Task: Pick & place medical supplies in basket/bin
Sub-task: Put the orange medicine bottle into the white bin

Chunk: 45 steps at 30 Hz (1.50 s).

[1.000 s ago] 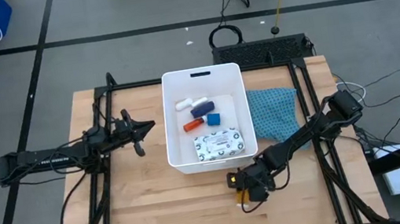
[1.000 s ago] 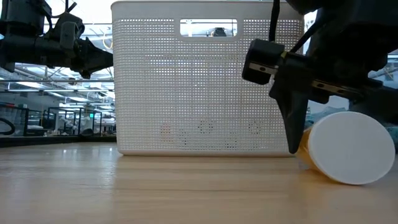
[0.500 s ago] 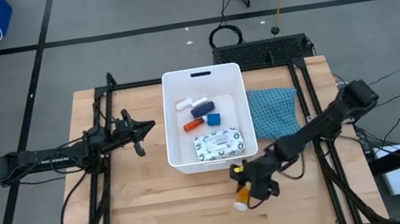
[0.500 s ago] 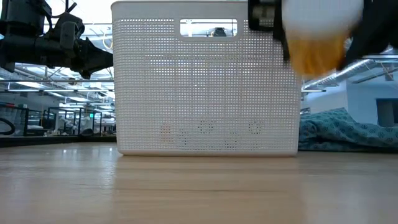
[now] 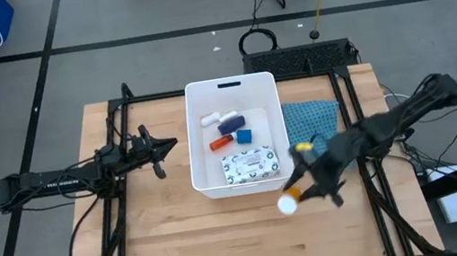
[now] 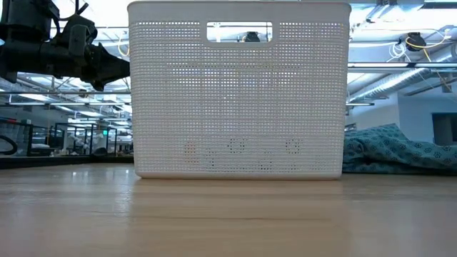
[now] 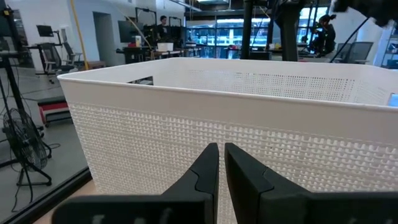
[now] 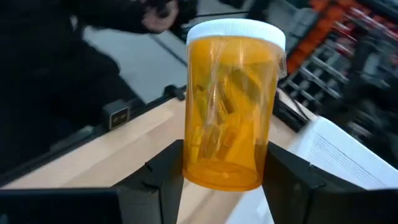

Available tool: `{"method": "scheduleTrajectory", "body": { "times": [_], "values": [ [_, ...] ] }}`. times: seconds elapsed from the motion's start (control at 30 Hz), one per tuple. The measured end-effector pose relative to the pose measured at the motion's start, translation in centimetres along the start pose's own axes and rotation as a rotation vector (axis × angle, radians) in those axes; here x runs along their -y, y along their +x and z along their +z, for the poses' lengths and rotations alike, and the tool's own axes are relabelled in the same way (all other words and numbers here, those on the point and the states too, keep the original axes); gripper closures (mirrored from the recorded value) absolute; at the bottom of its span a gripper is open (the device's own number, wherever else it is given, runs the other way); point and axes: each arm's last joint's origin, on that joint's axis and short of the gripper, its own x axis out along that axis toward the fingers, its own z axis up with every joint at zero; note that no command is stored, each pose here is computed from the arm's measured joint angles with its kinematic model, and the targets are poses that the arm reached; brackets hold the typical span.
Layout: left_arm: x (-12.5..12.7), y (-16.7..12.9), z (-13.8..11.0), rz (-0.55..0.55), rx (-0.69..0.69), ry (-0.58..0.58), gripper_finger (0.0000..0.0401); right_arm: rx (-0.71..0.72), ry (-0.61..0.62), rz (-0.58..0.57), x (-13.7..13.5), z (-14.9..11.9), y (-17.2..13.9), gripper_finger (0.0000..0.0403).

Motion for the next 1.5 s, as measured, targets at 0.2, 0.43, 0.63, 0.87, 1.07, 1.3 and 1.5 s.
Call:
{"method": "scheduleTrajectory", "body": {
  "times": [0.2, 0.43, 0.63, 0.87, 1.07, 1.3, 1.5],
  "values": [
    [0.0, 0.0, 0.0, 0.0, 0.0, 0.0, 0.0368, 0.098, 0.12, -0.004, 0.5, -0.5, -4.9, 0.0237],
    [0.0, 0.0, 0.0, 0.0, 0.0, -0.012, 0.0368, 0.275, 0.194, -0.196, 0.1, -3.9, -8.8, 0.0237],
    [0.0, 0.0, 0.0, 0.0, -0.001, -0.019, 0.0368, 0.224, 0.272, -0.497, -0.6, -8.1, -10.4, 0.0237],
    [0.0, 0.0, 0.0, 0.0, -0.001, -0.018, 0.0368, 0.19, 0.371, -0.658, -1.1, -12.2, -10.7, 0.0237],
    [0.0, 0.0, 0.0, 0.0, 0.0, -0.014, 0.0368, 0.277, 0.416, -0.654, -1.2, -14.3, -10.3, 0.0238],
    [0.0, 0.0, 0.0, 0.0, 0.0, -0.014, 0.0368, 0.37, 0.392, -0.672, -0.5, -14.1, -10.7, 0.0238],
    [0.0, 0.0, 0.0, 0.0, 0.0, -0.004, 0.0368, 0.32, 0.335, -0.708, 2.2, -10.9, -11.4, 0.0238]
  ]
}}
